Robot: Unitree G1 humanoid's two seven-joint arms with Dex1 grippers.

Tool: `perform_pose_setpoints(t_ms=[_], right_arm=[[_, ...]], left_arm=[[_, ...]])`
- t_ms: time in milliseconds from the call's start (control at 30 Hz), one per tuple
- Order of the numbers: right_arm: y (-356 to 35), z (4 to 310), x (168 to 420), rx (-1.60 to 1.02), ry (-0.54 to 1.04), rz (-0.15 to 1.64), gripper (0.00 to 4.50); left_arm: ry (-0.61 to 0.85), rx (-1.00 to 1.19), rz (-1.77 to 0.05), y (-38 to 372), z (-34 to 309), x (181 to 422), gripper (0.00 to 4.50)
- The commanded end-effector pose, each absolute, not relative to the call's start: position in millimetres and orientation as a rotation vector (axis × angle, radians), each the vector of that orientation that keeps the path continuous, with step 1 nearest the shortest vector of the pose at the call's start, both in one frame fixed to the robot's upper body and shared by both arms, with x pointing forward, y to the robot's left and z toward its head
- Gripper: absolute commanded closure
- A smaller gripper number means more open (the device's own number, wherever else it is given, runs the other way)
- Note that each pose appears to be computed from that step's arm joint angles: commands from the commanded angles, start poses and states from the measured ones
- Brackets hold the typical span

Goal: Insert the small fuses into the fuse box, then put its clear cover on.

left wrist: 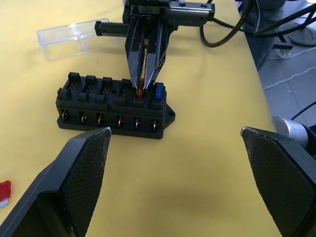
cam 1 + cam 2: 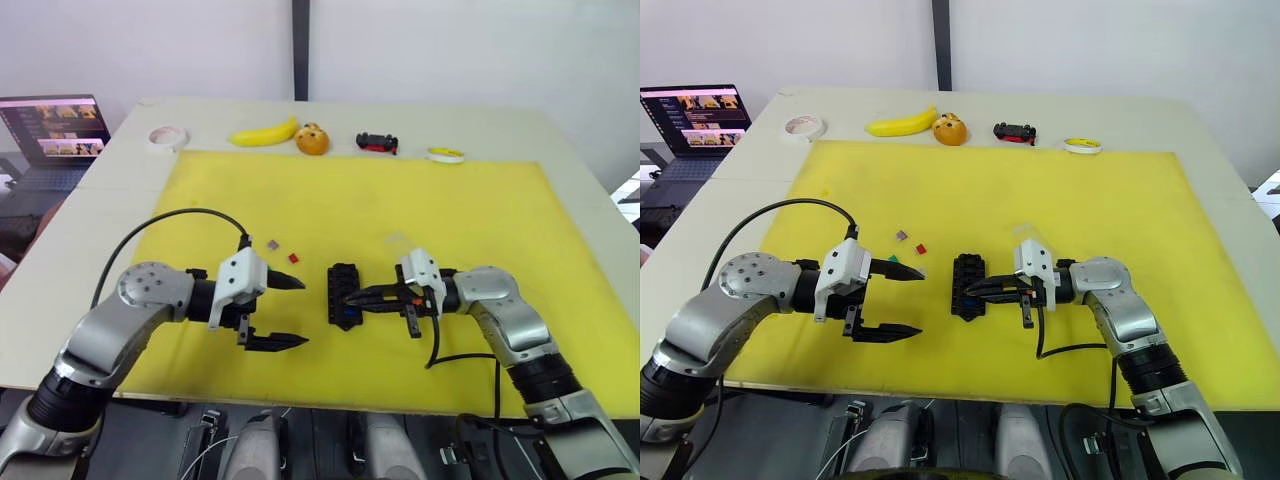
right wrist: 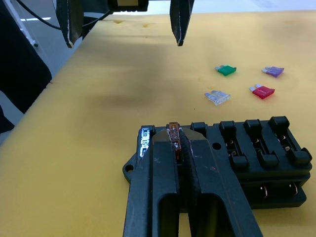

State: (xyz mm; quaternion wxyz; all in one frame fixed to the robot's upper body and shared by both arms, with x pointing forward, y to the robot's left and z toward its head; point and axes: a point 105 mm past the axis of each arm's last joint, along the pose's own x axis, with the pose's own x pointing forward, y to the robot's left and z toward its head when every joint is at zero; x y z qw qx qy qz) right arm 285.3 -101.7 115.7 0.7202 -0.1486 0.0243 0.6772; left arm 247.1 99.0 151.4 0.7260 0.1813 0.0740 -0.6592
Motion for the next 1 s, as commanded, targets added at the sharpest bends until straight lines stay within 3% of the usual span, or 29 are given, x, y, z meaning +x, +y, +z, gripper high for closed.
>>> perform_pose_setpoints(t_ms=[33, 333, 533, 833, 933, 1000], right_arm=[[-105.3, 102.7, 283.1, -0.389, 0.152, 1.506, 4.50], [-99.5, 117.3, 285.6, -0.402, 0.143, 1.507, 4.50], [-89.3, 148.0, 282.0, -0.335, 0.079, 1.531, 2.11], [-81.4, 185.5, 276.9, -0.206, 0.029, 1.527, 2.11], [-81.0, 183.2, 274.9, -0.252, 0.006, 1.522, 2.96], [-83.0, 172.9, 269.2, -0.317, 0.024, 1.539, 3.83]], left_arm=[[0.126, 0.423, -1.475, 94.4, 156.5, 244.2, 0.07], [0.121, 0.422, -1.476, 92.3, 155.9, 244.7, 0.07], [0.119, 0.418, -1.477, 91.6, 155.5, 245.1, 0.00], [0.119, 0.416, -1.473, 92.0, 154.4, 245.5, 0.00], [0.119, 0.415, -1.469, 92.3, 154.3, 245.8, 0.00], [0.120, 0.415, -1.466, 93.0, 154.1, 245.8, 0.00]])
